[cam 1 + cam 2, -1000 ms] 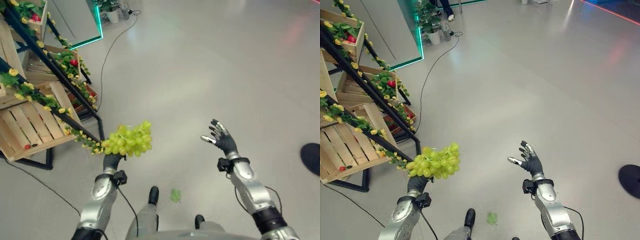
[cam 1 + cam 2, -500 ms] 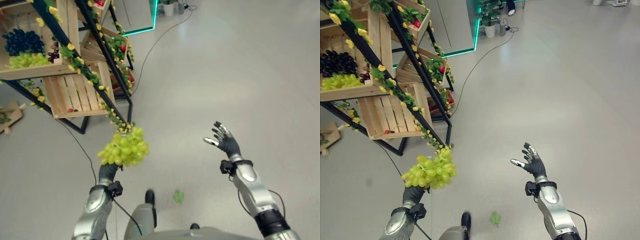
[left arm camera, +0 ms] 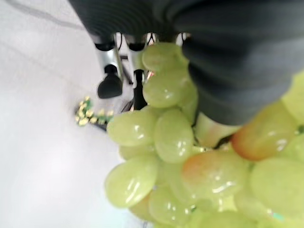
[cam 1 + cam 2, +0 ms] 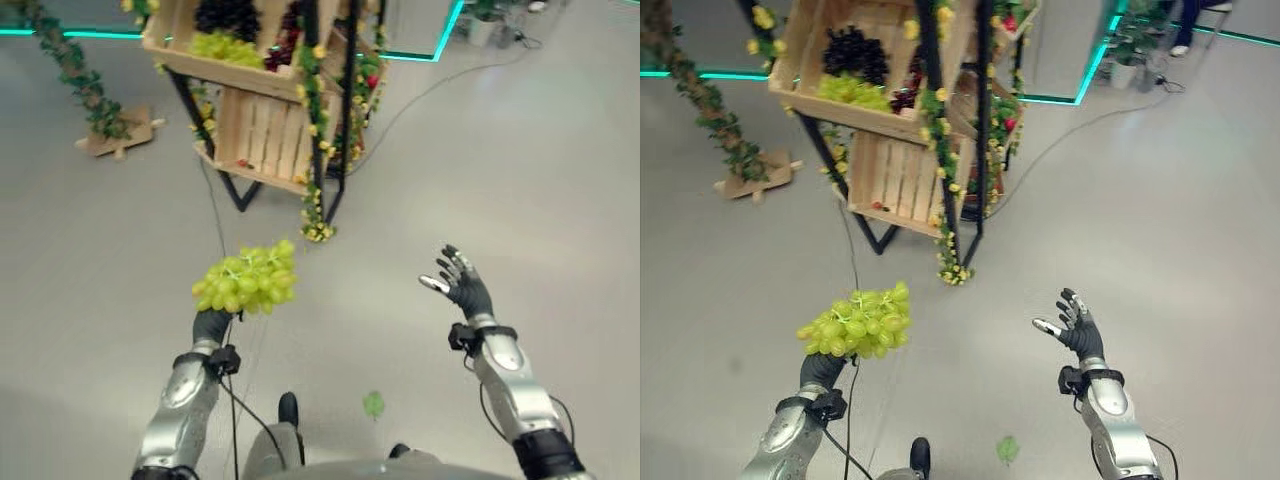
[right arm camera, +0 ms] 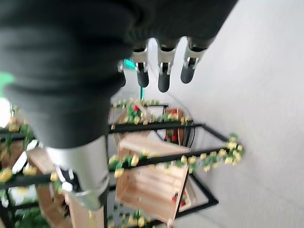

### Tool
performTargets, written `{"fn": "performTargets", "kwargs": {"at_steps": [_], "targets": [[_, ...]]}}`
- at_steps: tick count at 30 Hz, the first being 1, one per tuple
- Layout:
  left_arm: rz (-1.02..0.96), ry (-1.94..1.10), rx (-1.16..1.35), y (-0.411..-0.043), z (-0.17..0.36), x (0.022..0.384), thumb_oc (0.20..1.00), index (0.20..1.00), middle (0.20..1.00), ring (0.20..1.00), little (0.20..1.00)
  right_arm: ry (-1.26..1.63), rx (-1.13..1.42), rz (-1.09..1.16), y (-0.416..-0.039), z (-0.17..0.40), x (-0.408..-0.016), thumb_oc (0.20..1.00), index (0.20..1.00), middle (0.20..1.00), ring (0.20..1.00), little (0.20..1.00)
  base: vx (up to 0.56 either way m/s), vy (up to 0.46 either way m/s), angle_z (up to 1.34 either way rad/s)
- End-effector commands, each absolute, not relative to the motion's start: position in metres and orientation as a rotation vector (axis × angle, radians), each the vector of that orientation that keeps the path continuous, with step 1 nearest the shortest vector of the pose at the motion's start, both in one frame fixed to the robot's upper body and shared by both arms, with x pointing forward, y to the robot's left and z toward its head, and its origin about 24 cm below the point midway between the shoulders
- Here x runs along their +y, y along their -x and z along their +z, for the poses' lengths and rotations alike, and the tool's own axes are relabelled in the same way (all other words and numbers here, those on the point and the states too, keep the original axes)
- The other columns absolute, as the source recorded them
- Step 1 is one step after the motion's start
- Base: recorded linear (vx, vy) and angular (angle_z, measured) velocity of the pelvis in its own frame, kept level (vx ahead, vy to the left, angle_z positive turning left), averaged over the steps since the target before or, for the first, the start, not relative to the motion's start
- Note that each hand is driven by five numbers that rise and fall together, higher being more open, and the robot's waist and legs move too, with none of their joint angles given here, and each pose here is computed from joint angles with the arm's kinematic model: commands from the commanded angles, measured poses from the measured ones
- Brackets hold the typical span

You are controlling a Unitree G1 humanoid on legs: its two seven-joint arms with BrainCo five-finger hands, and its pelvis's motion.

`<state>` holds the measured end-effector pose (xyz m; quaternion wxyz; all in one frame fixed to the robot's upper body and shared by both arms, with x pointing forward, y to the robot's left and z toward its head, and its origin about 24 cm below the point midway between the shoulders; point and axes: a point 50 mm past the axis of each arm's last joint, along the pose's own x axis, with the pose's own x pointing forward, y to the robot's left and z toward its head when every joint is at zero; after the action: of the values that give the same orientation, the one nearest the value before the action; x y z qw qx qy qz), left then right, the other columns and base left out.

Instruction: Pick up the fruits from the basket on one side to the basket on the other side

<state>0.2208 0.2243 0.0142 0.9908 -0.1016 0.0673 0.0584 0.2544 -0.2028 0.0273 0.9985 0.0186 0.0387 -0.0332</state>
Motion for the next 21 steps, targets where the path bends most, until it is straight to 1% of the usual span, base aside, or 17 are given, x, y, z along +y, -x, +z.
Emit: {"fn": "performTargets", "kwargs": {"at_steps": [1, 8, 11, 13, 19, 21], "targets": [[0.112, 0.184, -0.07, -0.231, 0.052, 0.227, 0.2, 0.2, 0.2, 0.2, 0.2, -0.018, -0.041, -0.079, -0.261, 0.051, -0.214, 1.0, 1.0, 1.0, 1.0, 1.0, 0.0, 0.188, 0.48], [0.133, 0.162, -0.123, -0.238, 0.064, 0.229, 0.2, 0.2, 0.2, 0.2, 0.2, -0.02, -0.015, -0.093, -0.259, 0.045, -0.21, 1.0, 1.0, 1.0, 1.0, 1.0, 0.04, 0.207, 0.06], [0.12, 0.163, -0.139, -0.242, 0.069, 0.226, 0.2, 0.2, 0.2, 0.2, 0.2, -0.03, -0.013, -0.11, -0.255, 0.043, -0.212, 1.0, 1.0, 1.0, 1.0, 1.0, 0.06, 0.134, -0.04], [0.09, 0.143, -0.16, -0.247, 0.075, 0.221, 0.2, 0.2, 0.2, 0.2, 0.2, -0.048, 0.001, -0.146, -0.249, 0.038, -0.219, 1.0, 1.0, 1.0, 1.0, 1.0, 0.13, 0.113, 0.55], [0.049, 0.119, -0.234, -0.254, 0.093, 0.216, 0.2, 0.2, 0.2, 0.2, 0.2, -0.063, -0.001, -0.185, -0.249, 0.038, -0.228, 1.0, 1.0, 1.0, 1.0, 1.0, 0.09, -0.013, 0.38], [0.041, 0.121, -0.243, -0.256, 0.096, 0.214, 0.2, 0.2, 0.2, 0.2, 0.2, -0.063, 0.003, -0.192, -0.248, 0.037, -0.231, 1.0, 1.0, 1.0, 1.0, 1.0, 0.15, -0.039, 0.94]]}}
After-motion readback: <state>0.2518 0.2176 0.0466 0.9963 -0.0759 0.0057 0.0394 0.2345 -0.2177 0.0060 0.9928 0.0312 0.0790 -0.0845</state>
